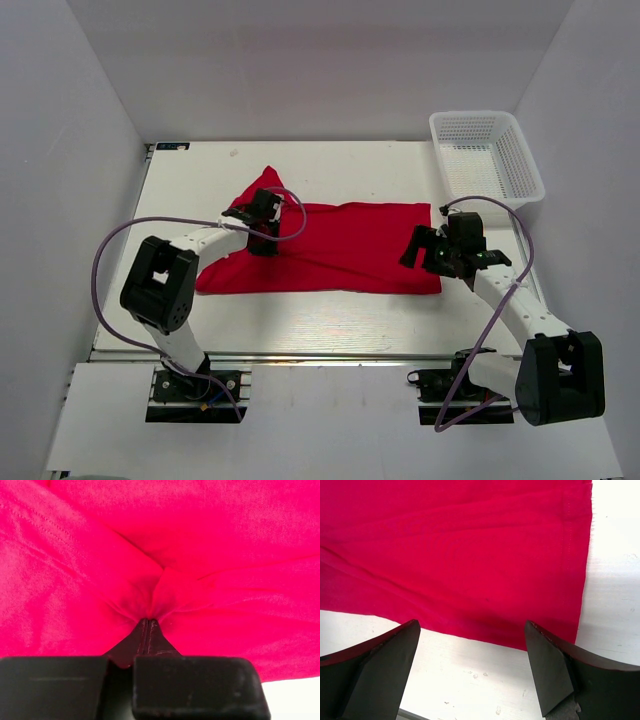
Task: Fold and stack the t-shirts
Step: Fold the flattened tshirt in 1/3 of the way
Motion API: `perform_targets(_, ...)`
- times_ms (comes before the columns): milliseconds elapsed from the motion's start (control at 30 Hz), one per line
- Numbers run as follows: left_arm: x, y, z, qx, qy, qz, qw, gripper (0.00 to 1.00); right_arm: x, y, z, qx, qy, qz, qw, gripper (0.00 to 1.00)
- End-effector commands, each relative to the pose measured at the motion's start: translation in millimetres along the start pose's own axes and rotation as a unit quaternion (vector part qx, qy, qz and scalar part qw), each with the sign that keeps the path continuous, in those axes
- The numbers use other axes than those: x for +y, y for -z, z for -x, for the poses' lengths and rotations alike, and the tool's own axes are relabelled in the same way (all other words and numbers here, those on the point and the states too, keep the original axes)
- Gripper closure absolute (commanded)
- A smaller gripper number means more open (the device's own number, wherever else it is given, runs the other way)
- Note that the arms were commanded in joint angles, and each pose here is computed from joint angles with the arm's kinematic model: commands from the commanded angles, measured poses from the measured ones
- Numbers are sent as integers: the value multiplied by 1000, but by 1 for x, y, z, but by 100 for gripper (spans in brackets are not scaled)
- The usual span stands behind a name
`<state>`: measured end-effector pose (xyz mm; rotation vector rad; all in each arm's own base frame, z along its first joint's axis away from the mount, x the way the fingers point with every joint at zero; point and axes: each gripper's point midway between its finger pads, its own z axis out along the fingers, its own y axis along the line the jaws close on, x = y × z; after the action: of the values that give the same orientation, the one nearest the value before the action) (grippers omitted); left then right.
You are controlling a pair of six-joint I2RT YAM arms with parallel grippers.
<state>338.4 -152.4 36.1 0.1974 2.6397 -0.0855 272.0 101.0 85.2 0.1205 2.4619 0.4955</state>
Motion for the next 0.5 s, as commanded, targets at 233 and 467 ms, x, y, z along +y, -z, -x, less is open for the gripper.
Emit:
perform_targets(233, -2, 10, 41, -57, -32, 6, 998, 100, 2, 5, 15, -22, 14, -4, 1000, 10)
perform_targets(467, -22, 2, 80, -92, -144, -40, 984, 100, 5, 5, 16, -20, 16, 6, 1000, 10)
